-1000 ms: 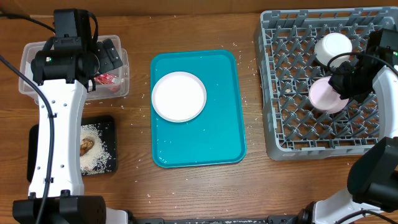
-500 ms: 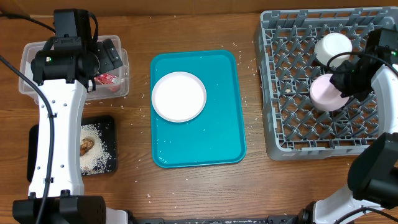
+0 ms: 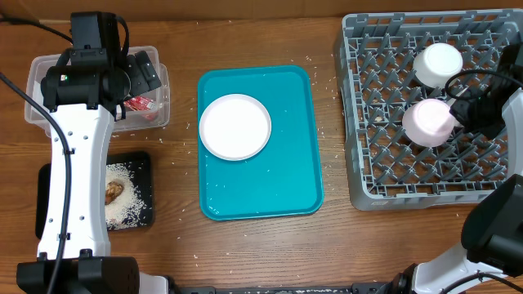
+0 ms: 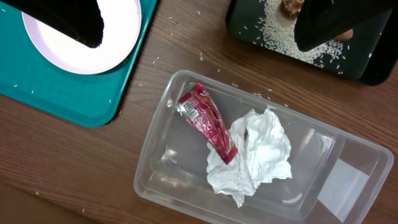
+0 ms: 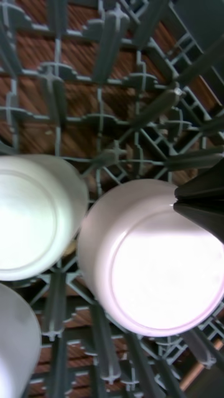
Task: Sort waste into correct bins and load items into the dishwasher
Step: 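Lower the pink bowl upside down into the rack and release it, then move the right gripper left to the white plate and grasp its rim, then lift the white plate and carry it right over the dish rack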
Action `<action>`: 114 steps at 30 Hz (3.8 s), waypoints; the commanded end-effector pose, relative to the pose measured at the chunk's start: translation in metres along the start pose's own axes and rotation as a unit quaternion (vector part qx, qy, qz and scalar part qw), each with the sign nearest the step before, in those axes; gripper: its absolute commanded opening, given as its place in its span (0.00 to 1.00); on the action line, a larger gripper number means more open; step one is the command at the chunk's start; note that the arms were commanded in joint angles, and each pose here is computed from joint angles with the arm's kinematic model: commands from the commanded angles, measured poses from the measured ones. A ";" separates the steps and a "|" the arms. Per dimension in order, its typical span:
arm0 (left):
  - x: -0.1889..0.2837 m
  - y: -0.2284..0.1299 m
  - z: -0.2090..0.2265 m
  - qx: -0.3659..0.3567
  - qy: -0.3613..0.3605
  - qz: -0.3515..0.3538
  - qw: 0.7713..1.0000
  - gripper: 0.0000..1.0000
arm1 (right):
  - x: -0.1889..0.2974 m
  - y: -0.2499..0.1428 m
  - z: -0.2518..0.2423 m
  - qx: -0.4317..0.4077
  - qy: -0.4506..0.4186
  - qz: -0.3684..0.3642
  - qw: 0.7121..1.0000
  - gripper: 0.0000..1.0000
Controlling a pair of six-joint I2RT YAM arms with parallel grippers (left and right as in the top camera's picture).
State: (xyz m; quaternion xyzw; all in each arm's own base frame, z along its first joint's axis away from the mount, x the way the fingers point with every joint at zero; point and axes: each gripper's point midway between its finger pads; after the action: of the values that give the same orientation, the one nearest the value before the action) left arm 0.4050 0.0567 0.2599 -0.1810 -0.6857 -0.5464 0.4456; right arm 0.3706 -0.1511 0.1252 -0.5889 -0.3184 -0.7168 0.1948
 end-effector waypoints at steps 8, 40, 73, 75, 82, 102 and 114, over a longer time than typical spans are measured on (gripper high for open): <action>0.005 0.005 -0.001 0.007 -0.005 -0.008 1.000 1.00 | 0.083 -0.016 0.091 0.056 0.207 -0.017 0.977 0.15; 0.005 0.005 -0.001 0.007 -0.005 -0.008 1.000 1.00 | -0.072 -0.292 0.308 0.317 0.134 0.038 0.938 0.83; 0.005 0.005 -0.001 0.007 -0.005 -0.008 1.000 1.00 | 0.167 0.003 0.196 0.121 -0.003 -0.322 0.939 0.04; 0.005 0.005 -0.001 0.007 -0.005 -0.008 1.000 1.00 | 0.169 0.029 0.169 0.114 -0.059 -0.347 0.929 0.04; 0.005 0.005 -0.001 0.007 -0.005 -0.008 1.000 1.00 | 0.133 0.058 0.156 0.145 -0.138 -0.361 0.911 0.04; 0.005 0.005 -0.001 0.007 -0.005 -0.008 1.000 1.00 | 0.057 0.098 0.162 0.235 -0.250 -0.358 0.869 0.04; 0.005 0.005 -0.001 0.007 -0.005 -0.008 1.000 1.00 | 0.081 0.061 0.185 0.192 -0.178 -0.363 0.894 0.81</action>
State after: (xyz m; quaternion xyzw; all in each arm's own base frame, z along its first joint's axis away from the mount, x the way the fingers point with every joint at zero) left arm 0.4050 0.0567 0.2599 -0.1810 -0.6857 -0.5464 0.4456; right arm 0.5316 -0.0741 0.1990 -0.5301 -0.6951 -0.4855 0.0106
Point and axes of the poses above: each gripper's point midway between its finger pads, its own x axis back along the fingers, its own z axis along the line the jaws close on, y = z × x, and after that the axes turned 3 degrees about -x, right-handed
